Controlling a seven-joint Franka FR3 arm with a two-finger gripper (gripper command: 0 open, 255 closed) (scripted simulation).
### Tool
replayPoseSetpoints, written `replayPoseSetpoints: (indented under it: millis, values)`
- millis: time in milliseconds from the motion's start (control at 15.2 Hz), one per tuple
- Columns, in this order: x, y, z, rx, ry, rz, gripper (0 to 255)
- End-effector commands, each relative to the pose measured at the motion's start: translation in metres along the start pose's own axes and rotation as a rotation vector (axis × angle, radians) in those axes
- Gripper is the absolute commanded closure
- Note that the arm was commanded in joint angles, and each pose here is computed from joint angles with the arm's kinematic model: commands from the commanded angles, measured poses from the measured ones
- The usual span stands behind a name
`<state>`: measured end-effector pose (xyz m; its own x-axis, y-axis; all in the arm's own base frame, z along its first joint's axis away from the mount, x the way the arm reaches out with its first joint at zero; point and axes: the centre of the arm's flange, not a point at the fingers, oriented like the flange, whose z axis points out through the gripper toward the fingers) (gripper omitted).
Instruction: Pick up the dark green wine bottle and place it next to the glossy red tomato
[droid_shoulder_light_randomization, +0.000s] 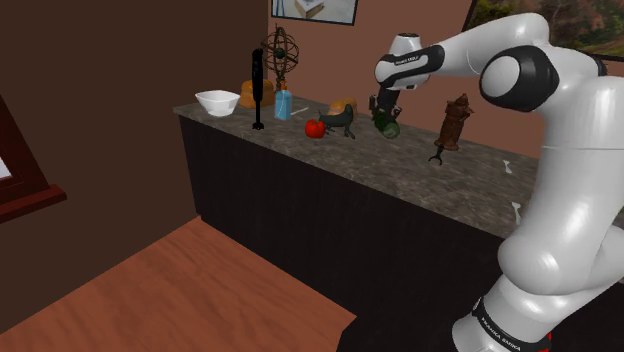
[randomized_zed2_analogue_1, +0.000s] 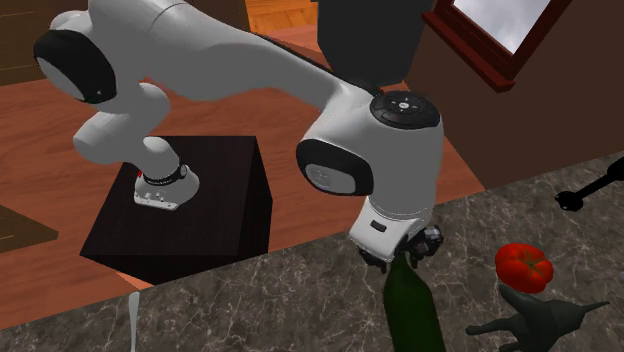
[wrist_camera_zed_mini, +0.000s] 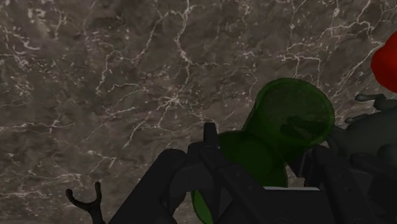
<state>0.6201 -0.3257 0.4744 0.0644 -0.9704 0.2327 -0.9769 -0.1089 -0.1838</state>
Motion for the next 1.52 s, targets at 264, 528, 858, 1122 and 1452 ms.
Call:
replayPoseSetpoints:
  millis: [264,528,858,1122,1452]
  values:
    - [0.006,-0.068,0.017,0.001,0.001,0.000,255]
    - [0.001,-0.064,0.038,0.001,0.001,0.000,255]
    - [-0.005,-0.059,0.063,0.001,0.001,0.000,255]
    - [-0.010,-0.056,0.083,0.001,0.001,0.000,255]
    - [-0.016,-0.051,0.108,0.001,0.001,0.000,255]
